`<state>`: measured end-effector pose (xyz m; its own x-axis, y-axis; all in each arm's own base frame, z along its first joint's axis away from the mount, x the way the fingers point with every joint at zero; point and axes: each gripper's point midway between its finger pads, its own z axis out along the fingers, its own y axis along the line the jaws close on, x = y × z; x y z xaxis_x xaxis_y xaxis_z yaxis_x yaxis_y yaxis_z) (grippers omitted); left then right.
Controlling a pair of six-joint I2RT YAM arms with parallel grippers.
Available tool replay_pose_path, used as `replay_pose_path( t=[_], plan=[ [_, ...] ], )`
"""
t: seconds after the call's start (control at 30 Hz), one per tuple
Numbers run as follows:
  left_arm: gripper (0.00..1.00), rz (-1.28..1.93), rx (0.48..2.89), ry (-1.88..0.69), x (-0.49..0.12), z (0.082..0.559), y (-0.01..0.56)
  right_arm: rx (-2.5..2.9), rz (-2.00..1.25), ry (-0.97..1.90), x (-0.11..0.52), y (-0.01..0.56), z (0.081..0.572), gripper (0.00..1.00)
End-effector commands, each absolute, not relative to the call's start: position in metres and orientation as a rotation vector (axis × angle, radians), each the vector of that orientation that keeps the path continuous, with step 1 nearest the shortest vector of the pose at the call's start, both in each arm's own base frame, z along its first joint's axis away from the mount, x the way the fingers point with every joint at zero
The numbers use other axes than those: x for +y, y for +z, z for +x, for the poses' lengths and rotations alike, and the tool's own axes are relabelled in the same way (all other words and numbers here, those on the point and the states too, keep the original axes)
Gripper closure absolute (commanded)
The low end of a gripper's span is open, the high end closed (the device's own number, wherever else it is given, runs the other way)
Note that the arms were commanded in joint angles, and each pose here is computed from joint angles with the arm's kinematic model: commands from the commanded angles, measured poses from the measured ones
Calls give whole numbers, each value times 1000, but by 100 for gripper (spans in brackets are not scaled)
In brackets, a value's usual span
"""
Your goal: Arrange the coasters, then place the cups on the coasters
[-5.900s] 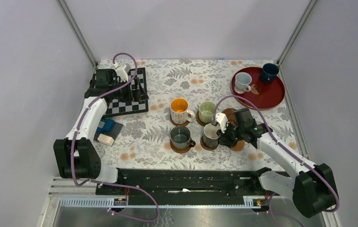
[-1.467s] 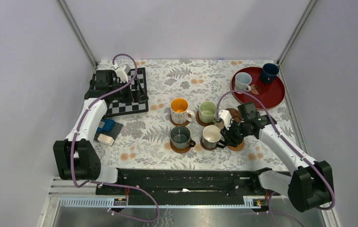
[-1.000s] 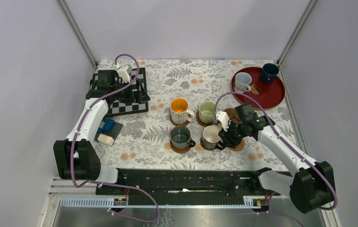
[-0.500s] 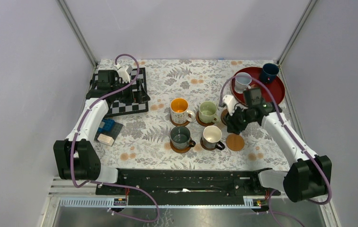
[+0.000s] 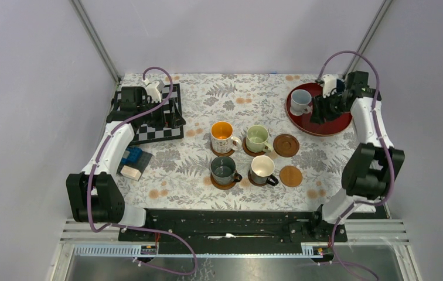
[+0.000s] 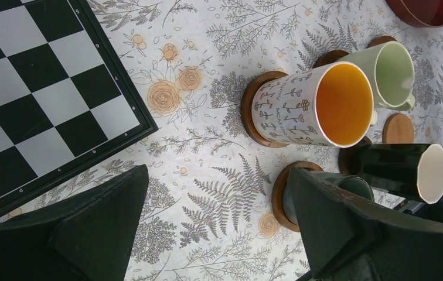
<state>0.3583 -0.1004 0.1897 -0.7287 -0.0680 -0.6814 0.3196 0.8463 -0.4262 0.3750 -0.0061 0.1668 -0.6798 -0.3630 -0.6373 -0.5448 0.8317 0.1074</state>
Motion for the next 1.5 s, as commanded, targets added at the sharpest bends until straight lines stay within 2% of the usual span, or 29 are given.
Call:
replay_pose_path(
  t=[0.0,0.2,0.37,0.47,0.73,1.2,1.47],
  plan=[
    [1,221,2233,-694,-103,361,204,2424,-447,288,-47,166,419,38],
    [1,217,2226,-740,-109,361,210,2448,-174,124,-98,139,477,39],
    [1,208,2227,-725,-107,362,209,2372,-31,26,-120,131,517,32],
    [1,197,2229,-736,-108,363,210,2347,14,-32,-134,125,537,29],
    [1,191,2238,-705,-104,365,208,2370,67,-30,-146,99,569,31],
    [1,178,2256,-679,-101,370,203,2409,98,-46,-157,67,594,42],
    [1,175,2261,-668,-99,371,201,2424,70,-66,-161,58,598,60]
  ],
)
